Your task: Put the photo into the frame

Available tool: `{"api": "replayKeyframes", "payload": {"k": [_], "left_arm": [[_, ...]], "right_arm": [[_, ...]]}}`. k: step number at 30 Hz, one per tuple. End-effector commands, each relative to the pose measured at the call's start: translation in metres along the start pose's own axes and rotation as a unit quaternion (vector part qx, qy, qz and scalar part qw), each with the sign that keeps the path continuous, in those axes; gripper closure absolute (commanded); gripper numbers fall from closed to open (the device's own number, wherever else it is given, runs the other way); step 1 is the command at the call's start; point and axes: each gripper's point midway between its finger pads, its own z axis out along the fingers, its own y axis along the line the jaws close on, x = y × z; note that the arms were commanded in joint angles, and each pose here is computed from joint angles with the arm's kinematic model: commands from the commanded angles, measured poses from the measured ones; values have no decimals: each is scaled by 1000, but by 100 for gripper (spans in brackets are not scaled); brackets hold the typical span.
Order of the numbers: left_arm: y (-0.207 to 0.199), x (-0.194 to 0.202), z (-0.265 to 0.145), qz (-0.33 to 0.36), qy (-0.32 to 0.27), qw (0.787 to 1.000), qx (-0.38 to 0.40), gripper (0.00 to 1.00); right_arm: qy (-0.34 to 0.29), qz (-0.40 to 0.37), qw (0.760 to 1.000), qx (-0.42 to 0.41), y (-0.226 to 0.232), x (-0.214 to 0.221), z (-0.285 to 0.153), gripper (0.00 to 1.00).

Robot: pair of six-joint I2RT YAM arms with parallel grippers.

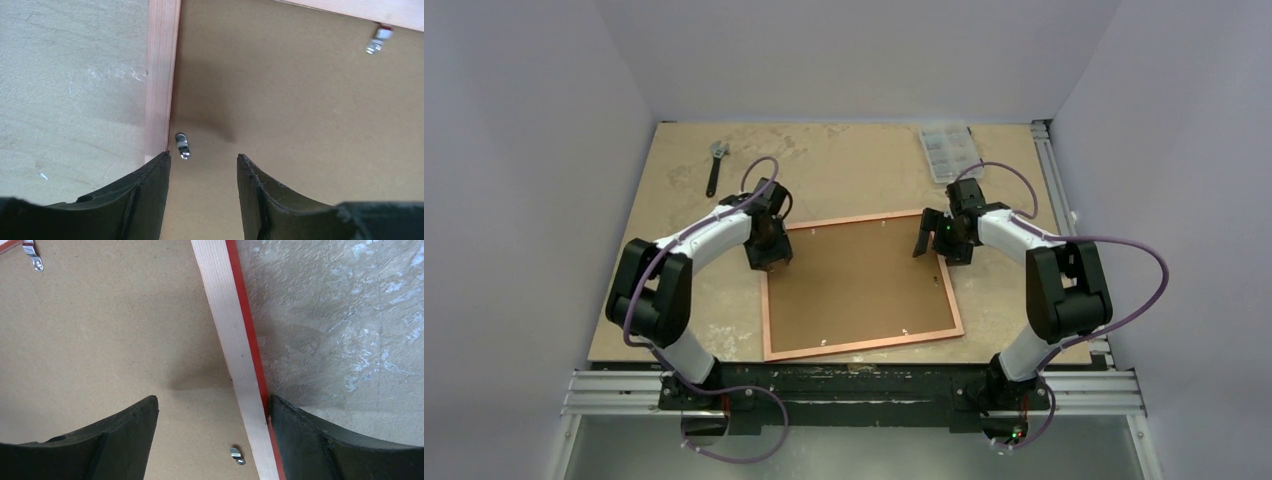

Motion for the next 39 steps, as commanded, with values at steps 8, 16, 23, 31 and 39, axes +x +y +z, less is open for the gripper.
{"api": "replayKeyframes", "payload": {"k": [8, 16, 23, 31, 39], "left_arm": [[17, -5, 0, -12, -15, 998, -53, 33], [12, -15, -30, -9, -52, 998, -14, 32], [37, -12, -24, -19, -35, 997, -60, 33], [37, 0, 13, -24, 6, 998, -57, 38], [43, 2, 15, -16, 18, 997, -77, 58]], "right_arm": [[68, 3, 998, -16, 0, 38, 18, 20], [70, 2, 997, -15, -1, 40, 19, 20], [72, 1, 997, -16, -1, 41, 19, 20], [72, 0, 997, -16, -1, 41, 19, 20], [72, -1, 997, -18, 0, 41, 19, 20]]}}
